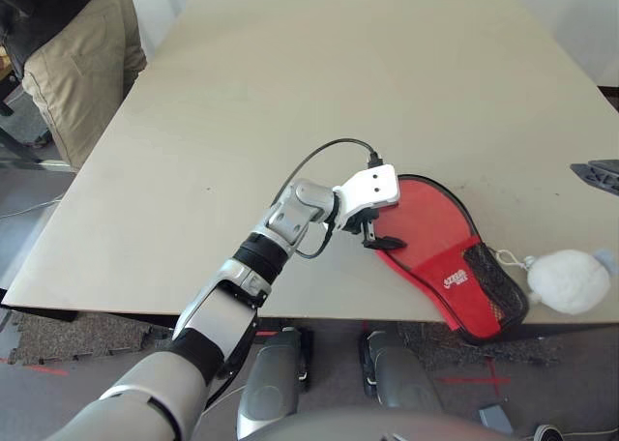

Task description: Store the ping-pong paddle in its case and zip it.

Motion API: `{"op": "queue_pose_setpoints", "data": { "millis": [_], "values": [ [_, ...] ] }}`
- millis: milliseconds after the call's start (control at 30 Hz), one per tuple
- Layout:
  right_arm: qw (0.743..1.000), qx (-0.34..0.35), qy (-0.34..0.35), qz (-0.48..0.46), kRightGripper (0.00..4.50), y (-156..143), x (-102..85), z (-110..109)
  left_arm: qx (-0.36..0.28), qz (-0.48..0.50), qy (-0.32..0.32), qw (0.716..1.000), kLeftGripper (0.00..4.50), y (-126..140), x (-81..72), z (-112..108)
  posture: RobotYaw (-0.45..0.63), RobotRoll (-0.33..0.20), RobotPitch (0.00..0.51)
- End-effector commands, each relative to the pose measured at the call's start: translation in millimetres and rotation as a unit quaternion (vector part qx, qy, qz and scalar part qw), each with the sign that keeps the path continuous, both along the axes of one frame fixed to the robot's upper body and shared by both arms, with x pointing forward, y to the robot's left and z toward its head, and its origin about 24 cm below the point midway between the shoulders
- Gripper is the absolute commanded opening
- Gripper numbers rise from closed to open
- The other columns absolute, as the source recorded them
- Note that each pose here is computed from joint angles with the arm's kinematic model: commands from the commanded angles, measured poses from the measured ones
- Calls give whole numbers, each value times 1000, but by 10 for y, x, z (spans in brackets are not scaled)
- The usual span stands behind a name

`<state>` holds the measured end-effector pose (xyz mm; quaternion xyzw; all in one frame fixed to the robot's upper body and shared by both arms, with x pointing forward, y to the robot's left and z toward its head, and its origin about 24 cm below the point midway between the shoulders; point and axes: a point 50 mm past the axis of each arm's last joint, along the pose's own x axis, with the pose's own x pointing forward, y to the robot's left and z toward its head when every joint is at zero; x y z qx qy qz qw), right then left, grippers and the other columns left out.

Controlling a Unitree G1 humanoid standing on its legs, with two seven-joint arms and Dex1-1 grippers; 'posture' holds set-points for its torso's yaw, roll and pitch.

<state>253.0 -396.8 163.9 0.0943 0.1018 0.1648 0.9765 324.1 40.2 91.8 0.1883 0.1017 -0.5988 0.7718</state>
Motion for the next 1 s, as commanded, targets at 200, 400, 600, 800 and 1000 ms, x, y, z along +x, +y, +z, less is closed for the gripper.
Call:
{"op": "queue_pose_setpoints", "data": {
  "millis": [200, 400, 600, 800, 1000],
  "values": [
    [991, -23, -52, -118, 4491, 32, 131, -347, -167, 277, -83, 942, 4500, 714, 205, 401, -16, 0, 142],
    [977, -43, -86, -190, 4491, 48, 243, -454, -204, 430, -146, 867, 4500, 1258, 225, 455, 7, 0, 134],
    [957, -53, -106, -264, 4491, 55, 312, -568, -184, 552, -173, 795, 4500, 1875, 137, 277, 16, 0, 131],
    [952, -60, -105, -280, 4491, 94, 341, -660, -184, 608, -173, 752, 4500, 2202, 109, 155, 12, 0, 122],
    [946, -65, -99, -303, 4491, 123, 382, -703, -181, 625, -155, 744, 4500, 2234, 89, 9, 0, 0, 112]
  ]
}}
